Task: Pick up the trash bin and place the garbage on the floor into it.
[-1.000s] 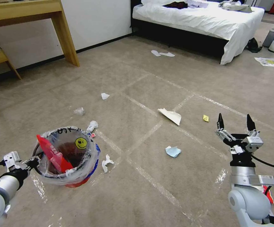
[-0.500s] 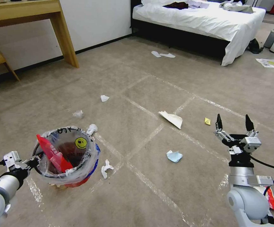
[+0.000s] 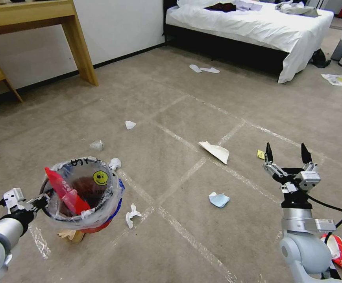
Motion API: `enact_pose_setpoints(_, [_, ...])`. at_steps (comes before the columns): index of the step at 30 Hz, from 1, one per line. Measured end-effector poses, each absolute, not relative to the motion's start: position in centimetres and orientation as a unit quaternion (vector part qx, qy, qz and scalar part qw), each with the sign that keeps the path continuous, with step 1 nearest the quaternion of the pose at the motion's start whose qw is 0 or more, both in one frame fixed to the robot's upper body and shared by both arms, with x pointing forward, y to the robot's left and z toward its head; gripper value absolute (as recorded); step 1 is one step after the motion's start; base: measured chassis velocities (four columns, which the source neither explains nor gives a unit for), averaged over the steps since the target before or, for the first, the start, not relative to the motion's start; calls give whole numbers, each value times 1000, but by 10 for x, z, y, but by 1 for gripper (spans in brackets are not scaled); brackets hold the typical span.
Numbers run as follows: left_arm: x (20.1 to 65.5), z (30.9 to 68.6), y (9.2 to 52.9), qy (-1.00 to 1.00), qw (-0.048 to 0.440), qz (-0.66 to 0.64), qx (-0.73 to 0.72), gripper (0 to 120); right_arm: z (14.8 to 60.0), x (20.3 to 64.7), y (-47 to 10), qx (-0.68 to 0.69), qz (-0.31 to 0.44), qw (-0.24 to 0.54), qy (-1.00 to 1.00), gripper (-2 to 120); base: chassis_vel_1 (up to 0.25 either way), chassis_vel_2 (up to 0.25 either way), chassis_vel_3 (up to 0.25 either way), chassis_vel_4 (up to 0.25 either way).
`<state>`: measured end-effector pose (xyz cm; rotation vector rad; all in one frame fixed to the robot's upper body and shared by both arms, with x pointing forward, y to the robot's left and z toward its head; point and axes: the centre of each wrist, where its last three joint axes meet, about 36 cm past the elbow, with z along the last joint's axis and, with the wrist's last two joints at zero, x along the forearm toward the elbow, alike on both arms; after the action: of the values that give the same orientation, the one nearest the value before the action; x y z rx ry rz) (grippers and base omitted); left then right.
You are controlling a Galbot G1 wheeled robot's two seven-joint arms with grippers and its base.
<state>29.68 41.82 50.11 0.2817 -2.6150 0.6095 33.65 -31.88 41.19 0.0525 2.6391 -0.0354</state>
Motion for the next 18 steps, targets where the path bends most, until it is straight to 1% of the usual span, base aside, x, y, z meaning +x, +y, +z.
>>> enact_pose_setpoints(6, [297,502,423,-945,218,220,106,3,414,333,-320,22,-15,250,968,100,-50,60,38,-51])
enact_pose_setpoints(18, [298,503,425,-945,217,221,105,3,416,333,-316,19,-13,252,968,100,0,0,0,0])
